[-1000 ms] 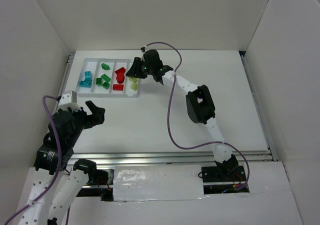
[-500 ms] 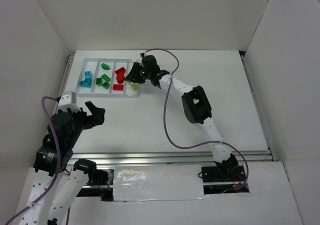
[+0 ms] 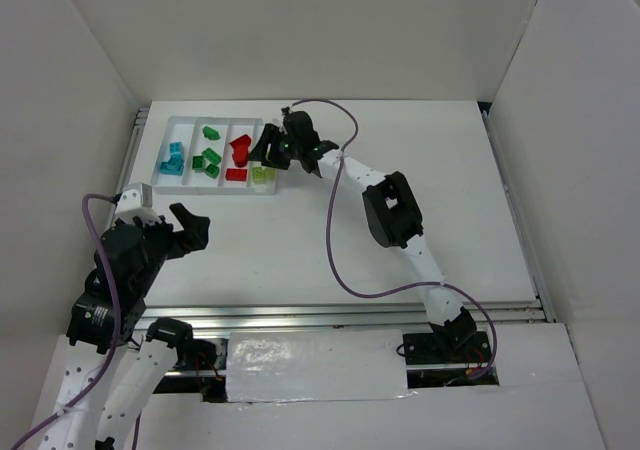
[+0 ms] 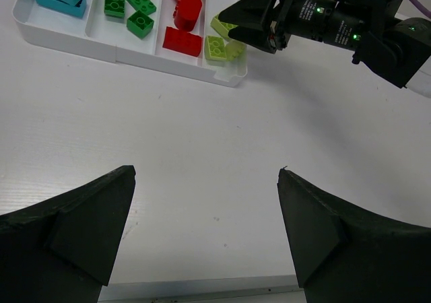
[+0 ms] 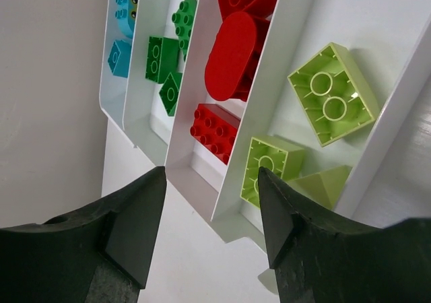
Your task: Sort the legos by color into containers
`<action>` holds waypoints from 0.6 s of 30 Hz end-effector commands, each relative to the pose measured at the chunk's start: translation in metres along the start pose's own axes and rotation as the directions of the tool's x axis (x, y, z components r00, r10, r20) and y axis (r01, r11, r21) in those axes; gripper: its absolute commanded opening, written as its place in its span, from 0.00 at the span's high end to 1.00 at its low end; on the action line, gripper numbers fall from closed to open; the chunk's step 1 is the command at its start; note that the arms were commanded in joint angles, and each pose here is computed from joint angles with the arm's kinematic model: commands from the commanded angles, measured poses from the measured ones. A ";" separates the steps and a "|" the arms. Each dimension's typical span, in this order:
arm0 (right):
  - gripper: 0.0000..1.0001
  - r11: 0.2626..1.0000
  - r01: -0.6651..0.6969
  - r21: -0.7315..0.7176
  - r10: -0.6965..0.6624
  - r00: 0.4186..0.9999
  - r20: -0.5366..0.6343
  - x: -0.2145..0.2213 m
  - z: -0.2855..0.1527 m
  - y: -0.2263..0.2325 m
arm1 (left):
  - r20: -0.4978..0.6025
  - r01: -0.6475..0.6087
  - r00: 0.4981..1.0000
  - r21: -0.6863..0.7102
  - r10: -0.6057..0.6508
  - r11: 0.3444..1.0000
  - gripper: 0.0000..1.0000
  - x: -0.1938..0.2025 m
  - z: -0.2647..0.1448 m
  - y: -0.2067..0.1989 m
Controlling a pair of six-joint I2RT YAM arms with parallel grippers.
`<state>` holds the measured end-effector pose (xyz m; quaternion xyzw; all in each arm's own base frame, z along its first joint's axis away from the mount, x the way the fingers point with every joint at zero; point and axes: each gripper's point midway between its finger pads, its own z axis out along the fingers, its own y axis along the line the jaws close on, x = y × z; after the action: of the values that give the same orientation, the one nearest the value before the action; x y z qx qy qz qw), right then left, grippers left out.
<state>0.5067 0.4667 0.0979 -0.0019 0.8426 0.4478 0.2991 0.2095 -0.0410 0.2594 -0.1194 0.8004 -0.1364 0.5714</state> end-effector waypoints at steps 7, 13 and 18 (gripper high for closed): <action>0.32 0.991 0.074 -0.110 -0.070 0.997 0.042 -0.010 -0.036 0.052 | 0.041 -0.016 0.999 0.013 0.016 1.000 0.01 -0.010 -0.001 -0.003; 0.06 0.977 0.211 -0.017 -0.206 0.967 0.152 -0.026 -0.124 0.091 | 0.023 0.004 1.000 -0.065 -0.003 0.998 0.01 -0.011 0.008 0.009; 0.00 0.953 0.265 0.145 -0.296 0.916 0.272 -0.030 -0.227 0.092 | -0.016 0.018 1.000 -0.165 -0.021 0.986 0.01 -0.012 0.022 0.029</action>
<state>0.4089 0.3844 0.2267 -0.0438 0.8267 0.3939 0.3994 0.2245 -0.0232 0.2413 -0.1570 0.8202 -0.0933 0.5421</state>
